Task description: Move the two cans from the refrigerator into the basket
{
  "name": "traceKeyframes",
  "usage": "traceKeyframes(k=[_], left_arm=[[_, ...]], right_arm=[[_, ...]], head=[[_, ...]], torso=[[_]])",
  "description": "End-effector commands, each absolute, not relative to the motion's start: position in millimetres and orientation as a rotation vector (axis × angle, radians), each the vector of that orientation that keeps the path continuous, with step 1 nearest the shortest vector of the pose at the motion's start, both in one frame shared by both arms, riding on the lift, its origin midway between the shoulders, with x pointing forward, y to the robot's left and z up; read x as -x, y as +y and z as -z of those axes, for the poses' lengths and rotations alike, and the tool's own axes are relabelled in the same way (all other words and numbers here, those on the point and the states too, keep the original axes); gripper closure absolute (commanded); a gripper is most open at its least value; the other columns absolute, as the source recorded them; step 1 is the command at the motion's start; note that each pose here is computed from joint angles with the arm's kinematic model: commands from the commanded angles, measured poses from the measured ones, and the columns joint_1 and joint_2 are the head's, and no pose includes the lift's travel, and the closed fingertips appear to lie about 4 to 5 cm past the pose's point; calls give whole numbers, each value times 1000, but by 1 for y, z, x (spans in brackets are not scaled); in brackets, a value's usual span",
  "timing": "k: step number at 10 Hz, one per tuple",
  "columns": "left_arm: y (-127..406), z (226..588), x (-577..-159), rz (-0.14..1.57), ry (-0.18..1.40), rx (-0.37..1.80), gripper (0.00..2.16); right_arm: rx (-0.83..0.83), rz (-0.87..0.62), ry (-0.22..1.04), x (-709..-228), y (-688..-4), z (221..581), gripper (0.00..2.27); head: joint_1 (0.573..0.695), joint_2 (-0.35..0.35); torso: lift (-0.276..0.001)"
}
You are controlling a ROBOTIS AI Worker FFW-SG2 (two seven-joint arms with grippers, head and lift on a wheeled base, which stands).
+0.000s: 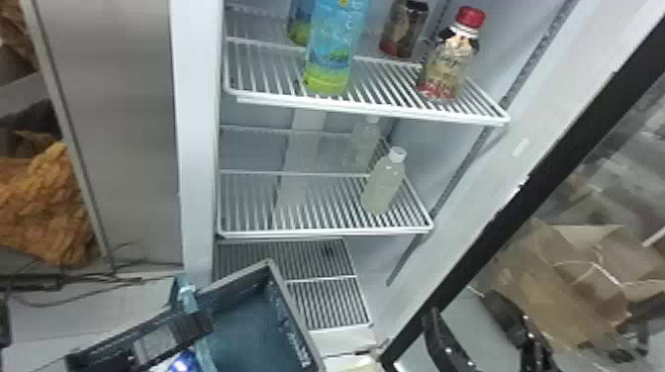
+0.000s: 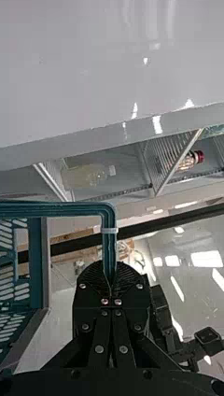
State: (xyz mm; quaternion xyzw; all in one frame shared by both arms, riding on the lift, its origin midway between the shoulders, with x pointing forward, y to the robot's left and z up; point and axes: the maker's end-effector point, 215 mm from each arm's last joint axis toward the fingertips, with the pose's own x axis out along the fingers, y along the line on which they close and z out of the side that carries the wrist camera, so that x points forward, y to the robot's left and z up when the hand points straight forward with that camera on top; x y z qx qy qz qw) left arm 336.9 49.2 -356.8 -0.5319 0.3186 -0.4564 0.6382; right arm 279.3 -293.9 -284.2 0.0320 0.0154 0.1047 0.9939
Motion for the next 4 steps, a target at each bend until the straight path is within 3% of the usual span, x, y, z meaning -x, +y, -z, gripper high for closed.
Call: traceKeyframes(k=[1, 4], left_arm=[[50, 358, -336, 1039, 728, 1216, 1210], [51, 357, -336, 1037, 725, 1216, 1210]], right_arm=[[-71, -210, 35, -279, -293, 287, 142], [-75, -210, 35, -279, -293, 288, 142]], head=[[695, -350], [695, -350]], torso=[[-219], [-219]])
